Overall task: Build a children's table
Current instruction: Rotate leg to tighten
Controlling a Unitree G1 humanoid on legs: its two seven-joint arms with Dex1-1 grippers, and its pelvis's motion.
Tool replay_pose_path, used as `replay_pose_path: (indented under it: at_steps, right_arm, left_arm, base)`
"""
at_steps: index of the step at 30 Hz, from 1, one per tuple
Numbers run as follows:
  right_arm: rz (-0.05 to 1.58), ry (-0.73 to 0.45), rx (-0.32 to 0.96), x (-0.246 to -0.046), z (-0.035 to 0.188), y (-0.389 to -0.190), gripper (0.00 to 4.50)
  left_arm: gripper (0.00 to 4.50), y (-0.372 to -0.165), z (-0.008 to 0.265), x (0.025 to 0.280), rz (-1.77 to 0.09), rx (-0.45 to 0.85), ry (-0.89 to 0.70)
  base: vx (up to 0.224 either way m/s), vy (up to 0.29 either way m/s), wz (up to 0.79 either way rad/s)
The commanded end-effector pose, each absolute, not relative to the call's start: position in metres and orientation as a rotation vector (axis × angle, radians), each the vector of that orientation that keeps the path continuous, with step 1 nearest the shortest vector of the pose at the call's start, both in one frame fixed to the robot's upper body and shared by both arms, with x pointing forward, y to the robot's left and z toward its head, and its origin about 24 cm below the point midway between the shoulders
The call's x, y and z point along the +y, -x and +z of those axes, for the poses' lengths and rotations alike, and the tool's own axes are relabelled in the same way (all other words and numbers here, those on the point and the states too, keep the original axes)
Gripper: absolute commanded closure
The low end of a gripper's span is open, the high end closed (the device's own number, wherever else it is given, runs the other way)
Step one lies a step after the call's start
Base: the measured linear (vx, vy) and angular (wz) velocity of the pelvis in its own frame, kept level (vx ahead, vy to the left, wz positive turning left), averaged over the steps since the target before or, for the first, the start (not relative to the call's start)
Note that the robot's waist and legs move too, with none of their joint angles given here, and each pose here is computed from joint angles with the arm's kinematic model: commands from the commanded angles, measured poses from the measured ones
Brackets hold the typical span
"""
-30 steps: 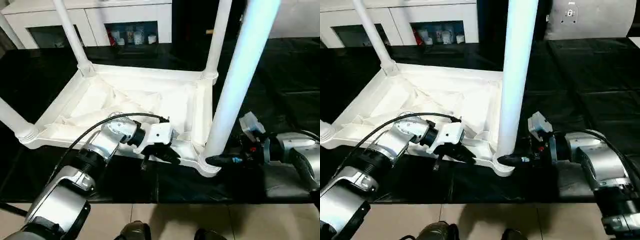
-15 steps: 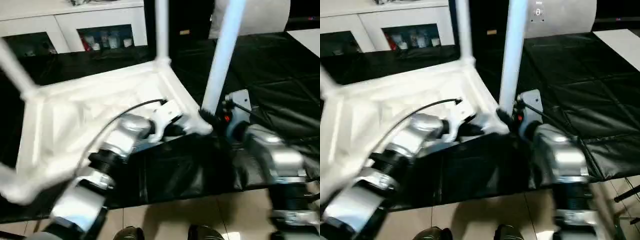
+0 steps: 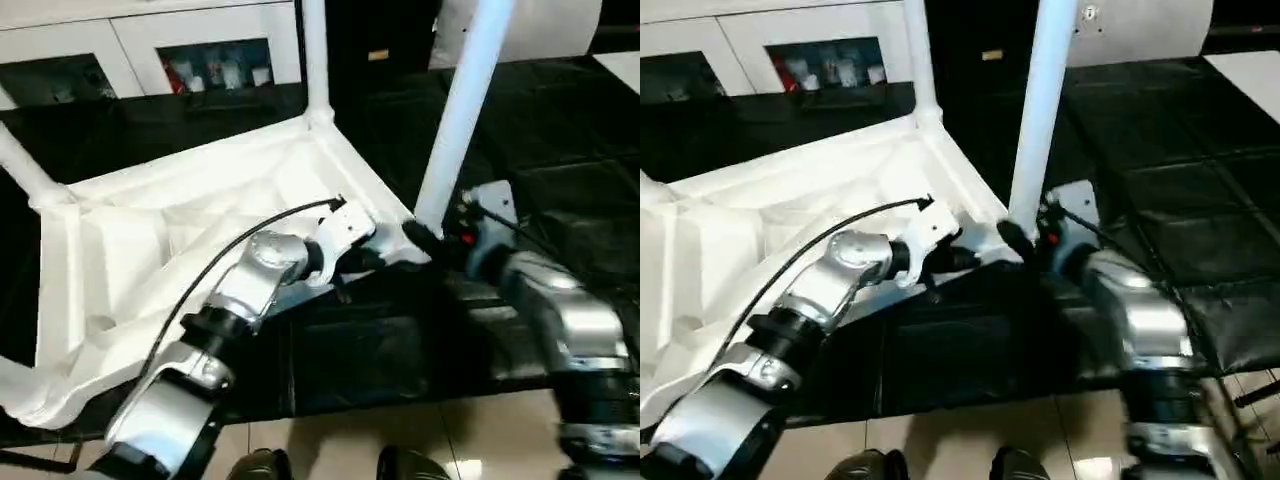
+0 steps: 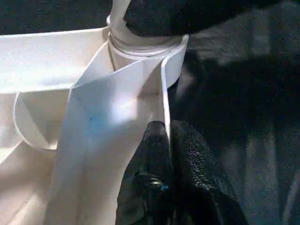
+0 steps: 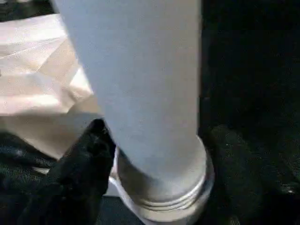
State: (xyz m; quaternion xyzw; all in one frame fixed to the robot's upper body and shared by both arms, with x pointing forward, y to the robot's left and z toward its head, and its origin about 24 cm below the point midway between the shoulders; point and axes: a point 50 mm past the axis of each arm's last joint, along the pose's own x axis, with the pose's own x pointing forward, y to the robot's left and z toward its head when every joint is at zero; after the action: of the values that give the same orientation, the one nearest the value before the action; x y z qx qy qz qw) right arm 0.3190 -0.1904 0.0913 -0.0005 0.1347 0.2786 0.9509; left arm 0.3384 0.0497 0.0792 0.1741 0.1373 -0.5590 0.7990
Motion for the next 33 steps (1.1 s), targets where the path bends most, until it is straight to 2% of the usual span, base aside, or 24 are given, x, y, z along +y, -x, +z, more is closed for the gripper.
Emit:
replay_pose_path:
  at_steps: [1,4,5,9,10,13,15,16,18,22,25,26,33]
  right_arm:
    - [0.625,0.006,0.275,-0.192,0.093,-0.317,0.62]
    - [0.735,0.058,0.276,-0.201,0.099,-0.311,0.43]
    - [0.851,0.096,0.292,-0.207,0.103,-0.303,0.25]
    - [0.971,0.118,0.309,-0.212,0.107,-0.297,0.04]
    - [0.992,0.117,0.309,-0.212,0.108,-0.297,0.04]
    - [1.127,0.222,0.343,-0.212,0.108,-0.292,0.04]
    - [1.148,0.219,0.349,-0.211,0.108,-0.292,0.04]
    - [1.182,0.212,0.359,-0.211,0.108,-0.29,0.31]
    - [1.241,0.203,0.385,-0.21,0.107,-0.286,0.31]
    - [1.339,0.182,0.436,-0.209,0.105,-0.281,0.7]
    - [1.364,0.165,0.443,-0.209,0.105,-0.282,0.84]
    - [1.364,0.165,0.443,-0.209,0.105,-0.282,1.07]
    - [1.367,0.109,0.417,-0.206,0.104,-0.286,1.66]
  left_arm:
    - [4.5,-0.332,0.077,0.049,-1.297,0.295,-0.416]
    - [4.5,-0.329,0.075,0.057,-1.39,0.3,-0.474]
    - [4.5,-0.326,0.076,0.065,-1.48,0.298,-0.518]
    - [4.5,-0.322,0.078,0.07,-1.573,0.281,-0.56]
    - [4.5,-0.322,0.078,0.07,-1.589,0.276,-0.564]
    - [4.5,-0.315,0.078,0.074,-1.706,0.289,-0.635]
    - [4.5,-0.315,0.078,0.074,-1.712,0.291,-0.642]
    - [4.5,-0.316,0.078,0.075,-1.715,0.292,-0.649]
    - [4.5,-0.316,0.079,0.075,-1.728,0.291,-0.661]
    - [4.5,-0.317,0.082,0.073,-1.754,0.277,-0.655]
    - [4.5,-0.317,0.082,0.072,-1.756,0.27,-0.657]
    - [4.5,-0.317,0.082,0.072,-1.756,0.27,-0.657]
    - [4.5,-0.317,0.081,0.073,-1.756,0.274,-0.649]
  base:
    - [0.0,0.0,0.0]
    - [0.0,0.0,0.0]
    - [0.0,0.0,0.0]
    - [0.0,0.0,0.0]
    - [0.0,0.0,0.0]
    - [0.0,0.0,0.0]
    - [0.0,0.0,0.0]
    - [0.0,0.0,0.0]
    - [0.0,0.0,0.0]
    - [0.0,0.0,0.0]
    - [0.0,0.0,0.0]
    - [0.0,0.0,0.0]
    - [0.0,0.0,0.0]
